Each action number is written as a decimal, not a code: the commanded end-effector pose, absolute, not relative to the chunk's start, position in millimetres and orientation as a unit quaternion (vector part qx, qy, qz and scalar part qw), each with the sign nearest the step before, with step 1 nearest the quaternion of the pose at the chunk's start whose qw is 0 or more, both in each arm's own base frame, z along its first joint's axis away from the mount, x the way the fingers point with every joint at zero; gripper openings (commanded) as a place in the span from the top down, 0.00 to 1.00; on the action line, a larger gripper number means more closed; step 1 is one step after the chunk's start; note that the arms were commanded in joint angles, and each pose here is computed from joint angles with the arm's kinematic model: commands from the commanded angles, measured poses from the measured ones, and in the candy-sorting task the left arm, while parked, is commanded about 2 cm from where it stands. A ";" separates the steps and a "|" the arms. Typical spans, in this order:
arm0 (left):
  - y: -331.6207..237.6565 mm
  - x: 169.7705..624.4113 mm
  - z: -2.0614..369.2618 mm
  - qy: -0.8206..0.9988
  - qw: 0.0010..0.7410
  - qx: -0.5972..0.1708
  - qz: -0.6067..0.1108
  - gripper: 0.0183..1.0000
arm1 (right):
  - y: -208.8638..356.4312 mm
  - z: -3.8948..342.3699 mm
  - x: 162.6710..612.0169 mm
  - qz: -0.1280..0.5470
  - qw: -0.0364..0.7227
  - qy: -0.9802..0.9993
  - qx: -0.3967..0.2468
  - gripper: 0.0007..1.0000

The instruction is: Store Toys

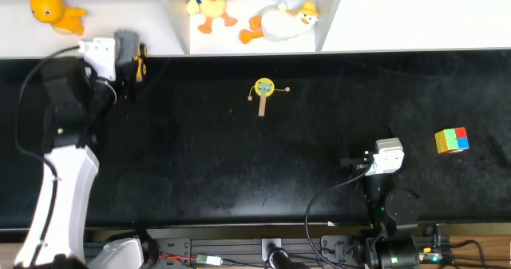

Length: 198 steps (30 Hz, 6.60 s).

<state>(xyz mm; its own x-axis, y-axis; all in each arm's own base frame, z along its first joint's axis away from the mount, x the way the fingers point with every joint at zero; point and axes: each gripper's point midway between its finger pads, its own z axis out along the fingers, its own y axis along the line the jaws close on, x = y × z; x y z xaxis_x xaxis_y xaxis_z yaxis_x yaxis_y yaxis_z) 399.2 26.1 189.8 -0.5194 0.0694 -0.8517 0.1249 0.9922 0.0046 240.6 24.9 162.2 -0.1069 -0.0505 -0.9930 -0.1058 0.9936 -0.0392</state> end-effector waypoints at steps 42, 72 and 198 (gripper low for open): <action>15.3 497.4 204.4 0.852 0.516 0.078 -0.031 0.67 | 26.7 165.7 239.9 0.024 0.671 0.739 -0.055 0.00; 18.2 511.8 177.6 0.857 0.508 0.074 -0.030 0.22 | 26.7 165.8 239.9 0.024 0.671 0.739 -0.055 0.00; 5.3 245.7 155.8 0.729 0.671 0.095 0.102 0.00 | 26.7 165.8 239.9 0.024 0.671 0.739 -0.055 0.01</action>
<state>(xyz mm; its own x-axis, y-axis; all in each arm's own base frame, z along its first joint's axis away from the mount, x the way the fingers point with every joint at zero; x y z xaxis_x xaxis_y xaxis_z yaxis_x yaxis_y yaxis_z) 245.8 4.6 156.0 -0.0886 0.2850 -0.9544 0.0102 0.9584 0.2852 240.6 24.8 162.1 -0.1073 -0.0506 -0.9929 -0.1054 0.9937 -0.0392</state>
